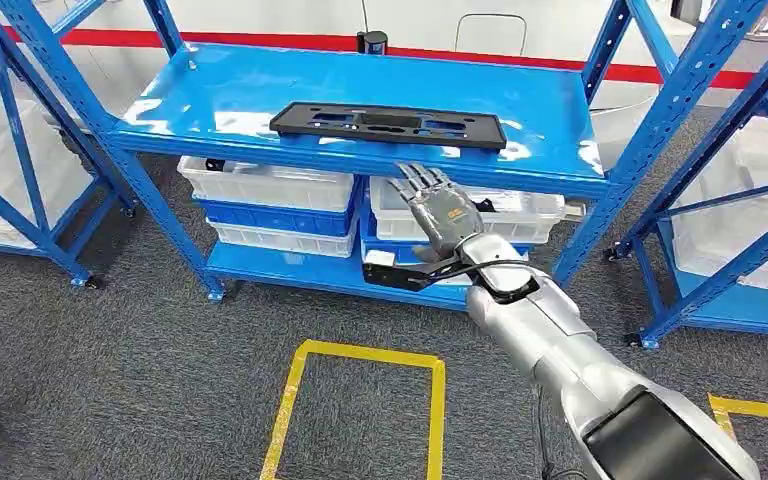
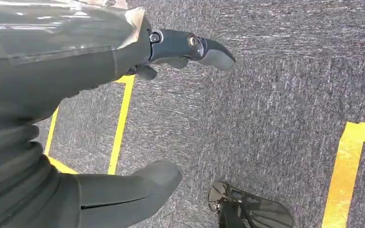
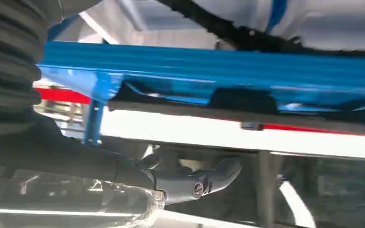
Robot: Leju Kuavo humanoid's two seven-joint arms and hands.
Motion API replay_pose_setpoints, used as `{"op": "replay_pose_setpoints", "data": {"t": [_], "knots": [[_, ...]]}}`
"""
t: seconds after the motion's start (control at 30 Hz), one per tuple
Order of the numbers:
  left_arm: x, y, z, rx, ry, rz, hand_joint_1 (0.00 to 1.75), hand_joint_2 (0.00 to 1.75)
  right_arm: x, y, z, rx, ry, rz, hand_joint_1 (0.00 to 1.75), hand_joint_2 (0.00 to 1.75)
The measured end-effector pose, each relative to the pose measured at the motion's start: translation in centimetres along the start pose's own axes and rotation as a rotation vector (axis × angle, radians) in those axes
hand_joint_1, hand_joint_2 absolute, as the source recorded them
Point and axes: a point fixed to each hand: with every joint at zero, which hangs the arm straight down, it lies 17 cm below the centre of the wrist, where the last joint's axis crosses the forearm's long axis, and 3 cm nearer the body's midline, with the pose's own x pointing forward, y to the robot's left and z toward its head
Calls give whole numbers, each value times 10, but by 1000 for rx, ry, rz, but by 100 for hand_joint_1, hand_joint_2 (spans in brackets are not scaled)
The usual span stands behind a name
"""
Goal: Take the parts from the cabinet and place them on the table.
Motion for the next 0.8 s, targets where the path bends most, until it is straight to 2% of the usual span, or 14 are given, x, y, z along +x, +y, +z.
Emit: {"op": "replay_pose_setpoints", "data": {"t": [0.07, 0.1, 0.27, 0.47, 0.63, 0.8], "knots": [[0, 0, 0, -1, -2, 0, 0, 175, -14, -5, 0, -25, 33, -10, 0, 175], [1, -1, 0, -3, -4, 0, 0, 0, -21, -6, 1, -35, 48, -11, 0, 175], [3, -3, 0, -20, -21, -12, 0, 0, -53, -5, 9, -50, 127, 35, 0, 175], [3, -4, 1, -26, -24, -14, 0, 0, -99, -9, 23, -89, 260, 20, 0, 175], [3, -5, 1, -31, -26, -19, 0, 0, -122, -20, 30, -140, 300, -1, 0, 175], [2, -6, 1, -38, -19, -23, 0, 0, -136, -21, 35, -135, 323, 6, 0, 175]]}}
